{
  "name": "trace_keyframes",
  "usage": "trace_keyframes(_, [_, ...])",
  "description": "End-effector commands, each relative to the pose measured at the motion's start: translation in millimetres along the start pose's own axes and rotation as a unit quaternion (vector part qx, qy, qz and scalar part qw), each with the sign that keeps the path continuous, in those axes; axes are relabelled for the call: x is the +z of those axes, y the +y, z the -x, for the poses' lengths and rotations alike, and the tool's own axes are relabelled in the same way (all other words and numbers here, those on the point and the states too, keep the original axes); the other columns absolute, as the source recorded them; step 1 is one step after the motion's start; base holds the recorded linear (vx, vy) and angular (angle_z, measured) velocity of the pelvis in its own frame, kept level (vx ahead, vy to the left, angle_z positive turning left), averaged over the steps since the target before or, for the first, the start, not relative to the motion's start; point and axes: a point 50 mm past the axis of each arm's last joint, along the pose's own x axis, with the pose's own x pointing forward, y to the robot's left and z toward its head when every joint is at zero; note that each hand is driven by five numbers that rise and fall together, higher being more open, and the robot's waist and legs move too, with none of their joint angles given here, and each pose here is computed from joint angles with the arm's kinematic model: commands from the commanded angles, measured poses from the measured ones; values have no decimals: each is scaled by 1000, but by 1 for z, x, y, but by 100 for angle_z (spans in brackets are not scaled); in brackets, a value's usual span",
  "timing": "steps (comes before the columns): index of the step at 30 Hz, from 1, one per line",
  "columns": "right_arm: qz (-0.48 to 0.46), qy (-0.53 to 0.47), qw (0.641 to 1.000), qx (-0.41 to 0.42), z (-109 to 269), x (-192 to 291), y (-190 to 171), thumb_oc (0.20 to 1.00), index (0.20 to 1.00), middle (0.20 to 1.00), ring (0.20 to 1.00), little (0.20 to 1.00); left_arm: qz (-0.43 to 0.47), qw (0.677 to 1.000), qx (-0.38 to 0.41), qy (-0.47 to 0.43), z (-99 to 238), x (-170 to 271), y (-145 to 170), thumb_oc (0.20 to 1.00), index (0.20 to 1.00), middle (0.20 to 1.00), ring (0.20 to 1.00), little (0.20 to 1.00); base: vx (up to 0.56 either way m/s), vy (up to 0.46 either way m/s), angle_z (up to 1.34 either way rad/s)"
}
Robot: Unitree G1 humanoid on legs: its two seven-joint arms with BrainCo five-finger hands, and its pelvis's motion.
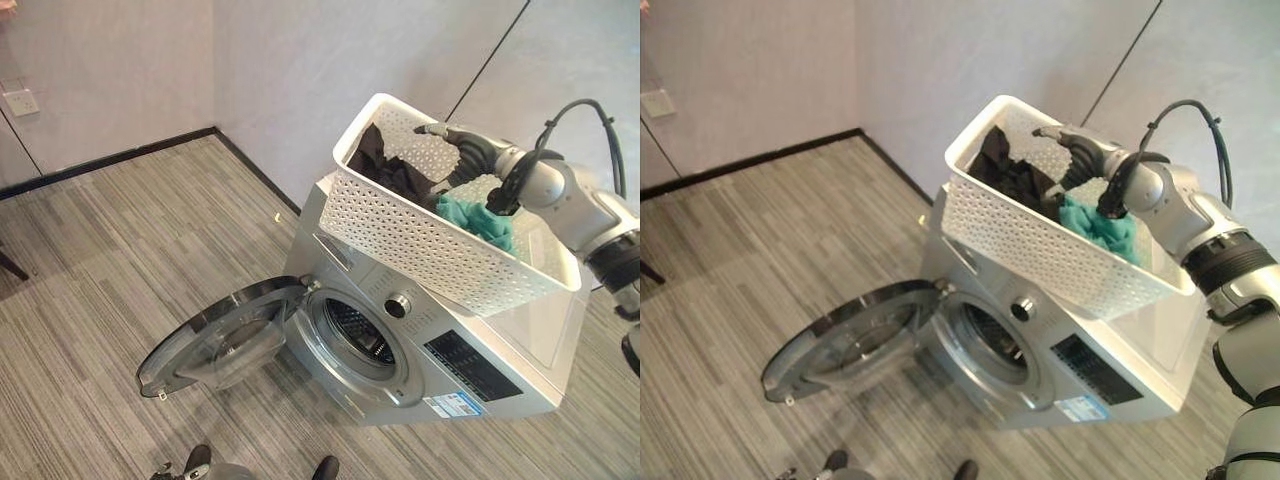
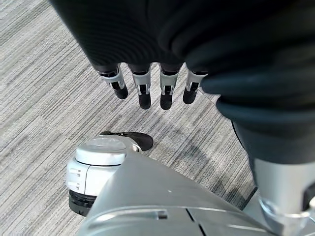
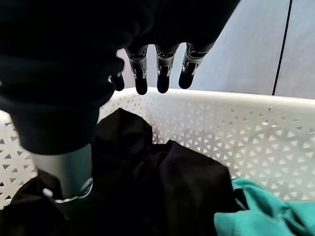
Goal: Grab the laundry basket,head to the washer,open it,put in the laundry and shut it.
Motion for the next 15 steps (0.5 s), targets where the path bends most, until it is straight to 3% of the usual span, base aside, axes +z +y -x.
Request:
trace_keyframes(1, [19,20,999,-46,4,-3,-39,1000,1000,1000,1000,1000,-28,1000,-8,2,-2,5,1,1000,1000,1000,1000,1000,0,0,0])
trace_keyframes(15, [71,81,994,33,4,-23,-24,1000,1000,1000,1000,1000,1,1000,8,-15,-3,14,18,1000,1000,1000,1000,1000,-4,-37,13])
